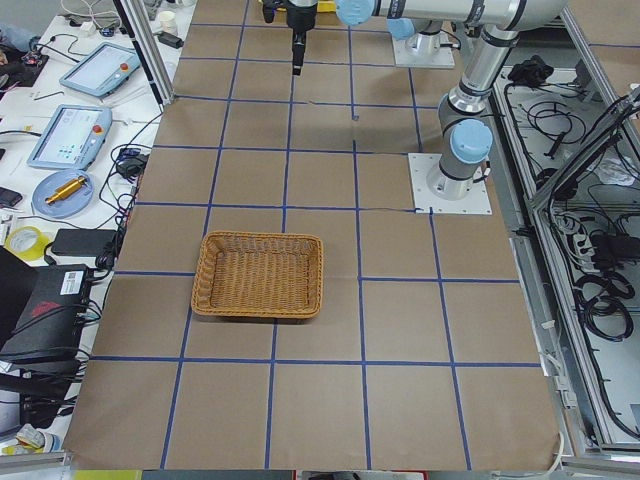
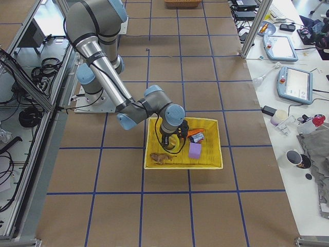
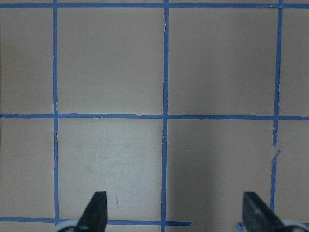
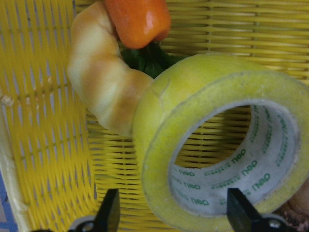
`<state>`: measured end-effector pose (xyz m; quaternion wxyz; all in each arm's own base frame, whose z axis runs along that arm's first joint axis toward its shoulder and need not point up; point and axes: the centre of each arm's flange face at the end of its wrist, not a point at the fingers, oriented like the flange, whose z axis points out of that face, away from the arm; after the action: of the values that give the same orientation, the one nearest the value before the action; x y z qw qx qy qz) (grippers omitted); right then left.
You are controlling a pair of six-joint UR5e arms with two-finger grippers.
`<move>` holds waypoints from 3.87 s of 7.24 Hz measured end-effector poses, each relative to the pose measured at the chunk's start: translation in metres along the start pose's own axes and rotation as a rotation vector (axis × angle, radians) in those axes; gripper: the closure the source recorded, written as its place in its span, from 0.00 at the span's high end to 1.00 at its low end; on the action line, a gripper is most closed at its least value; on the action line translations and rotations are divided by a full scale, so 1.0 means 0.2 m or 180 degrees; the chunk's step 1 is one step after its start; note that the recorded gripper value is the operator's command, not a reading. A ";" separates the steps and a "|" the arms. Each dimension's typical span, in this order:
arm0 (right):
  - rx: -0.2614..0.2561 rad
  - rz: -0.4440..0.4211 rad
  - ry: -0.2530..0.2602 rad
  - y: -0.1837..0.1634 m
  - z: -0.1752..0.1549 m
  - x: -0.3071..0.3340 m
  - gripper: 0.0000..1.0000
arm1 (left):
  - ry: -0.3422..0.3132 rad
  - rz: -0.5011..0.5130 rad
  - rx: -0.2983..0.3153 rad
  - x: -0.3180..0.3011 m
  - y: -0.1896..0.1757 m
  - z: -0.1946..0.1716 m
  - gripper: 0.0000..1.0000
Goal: Transfer tape with both arms
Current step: 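Reach the right gripper into the yellow basket and grasp the yellow tape roll, then carry the tape roll with the right gripper to the table center, then open the right gripper to release the tape and lift away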
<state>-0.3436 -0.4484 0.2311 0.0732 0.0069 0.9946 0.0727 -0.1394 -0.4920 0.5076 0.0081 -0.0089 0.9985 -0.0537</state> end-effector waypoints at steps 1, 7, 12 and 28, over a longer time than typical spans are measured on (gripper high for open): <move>-0.0004 0.0011 0.0004 0.00 0.00 0.00 0.00 | 0.0000 0.0002 -0.0004 0.00 0.00 0.00 1.00; 0.0009 -0.0026 0.0024 0.08 -0.26 -0.14 0.00 | 0.0000 -0.0001 -0.0006 0.00 0.00 0.01 1.00; -0.0012 0.0196 0.0302 -0.35 -0.74 -1.38 0.00 | 0.0000 -0.0004 0.0008 0.00 0.00 -0.01 1.00; -0.0451 0.2790 -0.1145 -0.76 0.25 -3.23 1.00 | -0.0010 -0.0028 0.0021 -0.03 0.00 -0.02 1.00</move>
<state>0.3017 -0.6076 0.2544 0.2069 0.4331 0.8621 0.1621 -0.1342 -0.4920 0.5113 0.0095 -0.0135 0.9982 -0.0570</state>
